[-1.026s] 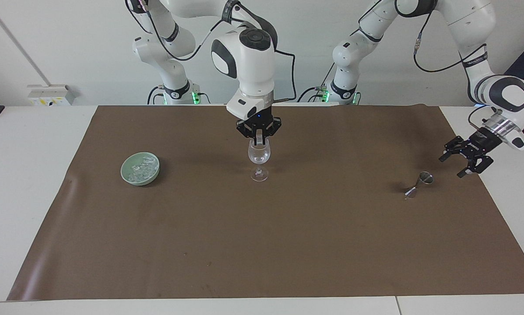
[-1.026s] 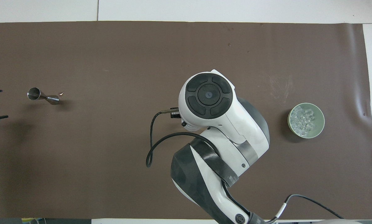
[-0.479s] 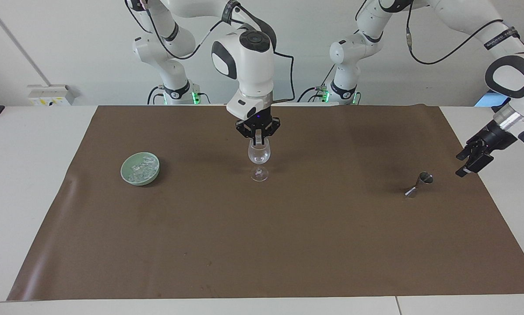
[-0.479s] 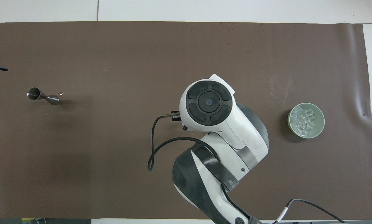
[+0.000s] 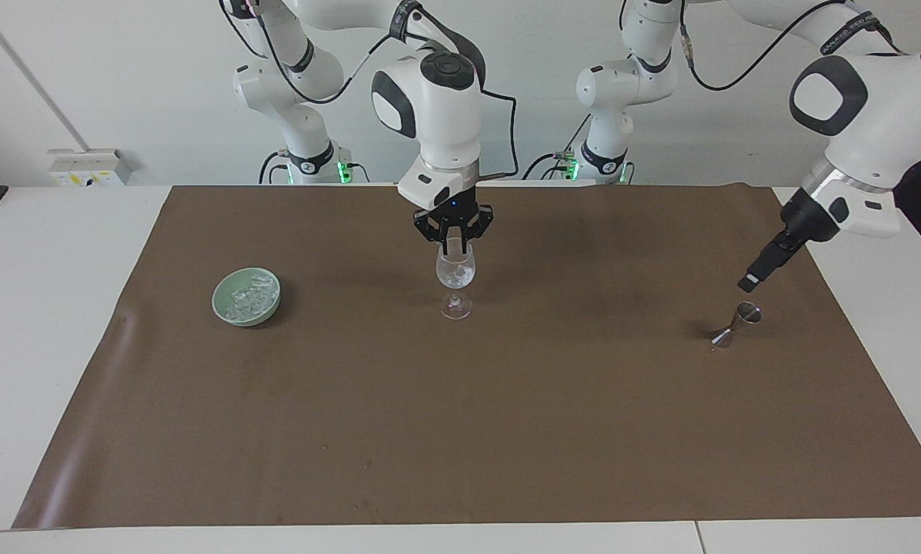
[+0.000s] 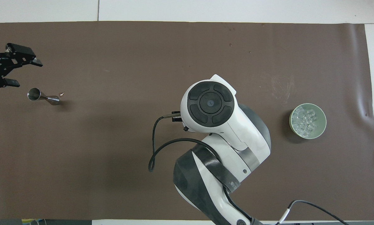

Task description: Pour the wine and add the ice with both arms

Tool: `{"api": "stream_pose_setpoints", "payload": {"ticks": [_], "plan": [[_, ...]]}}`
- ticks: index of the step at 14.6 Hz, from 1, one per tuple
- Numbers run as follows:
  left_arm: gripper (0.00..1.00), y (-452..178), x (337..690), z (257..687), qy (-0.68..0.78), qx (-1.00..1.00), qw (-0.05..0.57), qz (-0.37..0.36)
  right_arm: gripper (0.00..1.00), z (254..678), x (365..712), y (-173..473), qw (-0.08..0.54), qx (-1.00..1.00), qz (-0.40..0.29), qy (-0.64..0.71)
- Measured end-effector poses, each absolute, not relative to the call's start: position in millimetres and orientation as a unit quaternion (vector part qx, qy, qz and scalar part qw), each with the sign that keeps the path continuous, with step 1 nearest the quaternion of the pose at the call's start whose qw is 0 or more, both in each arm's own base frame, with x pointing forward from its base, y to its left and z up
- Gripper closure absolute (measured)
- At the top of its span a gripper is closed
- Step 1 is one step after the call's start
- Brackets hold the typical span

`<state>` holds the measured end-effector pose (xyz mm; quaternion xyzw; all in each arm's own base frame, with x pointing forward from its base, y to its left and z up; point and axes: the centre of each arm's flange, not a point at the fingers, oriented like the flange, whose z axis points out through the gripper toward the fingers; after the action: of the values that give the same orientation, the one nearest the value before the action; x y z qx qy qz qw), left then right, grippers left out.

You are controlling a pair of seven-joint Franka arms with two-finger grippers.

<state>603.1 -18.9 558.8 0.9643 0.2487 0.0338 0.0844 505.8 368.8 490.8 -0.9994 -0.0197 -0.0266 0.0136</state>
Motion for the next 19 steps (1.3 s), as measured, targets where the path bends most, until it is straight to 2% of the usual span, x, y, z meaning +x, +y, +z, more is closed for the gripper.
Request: {"api": "stream_pose_setpoints", "payload": {"ticks": [2,5,6,7,11,15,19], "plan": [[0.0,-43,598,562,0.203,0.976,0.077,0.032,0.66,507,509,367,0.014,-0.999,-0.028,-0.016],[0.0,-42,583,569,0.115,0.992,0.05,0.013,0.65,532,518,350,0.009,-1.0,-0.028,-0.005],[0.0,-38,579,572,0.09,0.995,0.04,0.01,0.57,536,523,338,0.003,-1.0,-0.024,-0.005],[0.0,-34,575,577,0.068,0.997,0.033,0.006,0.53,541,529,321,-0.002,-1.0,-0.02,-0.008],[0.0,-13,563,603,0.019,0.999,0.028,-0.012,0.47,567,551,228,-0.024,-1.0,-0.001,-0.018],[0.0,-7,558,611,0.007,0.999,0.028,-0.025,0.38,592,552,160,-0.036,-0.998,0.012,-0.044],[0.0,-8,556,605,0.006,0.999,0.028,-0.038,0.36,605,551,101,-0.042,-0.996,0.027,-0.071]]}}
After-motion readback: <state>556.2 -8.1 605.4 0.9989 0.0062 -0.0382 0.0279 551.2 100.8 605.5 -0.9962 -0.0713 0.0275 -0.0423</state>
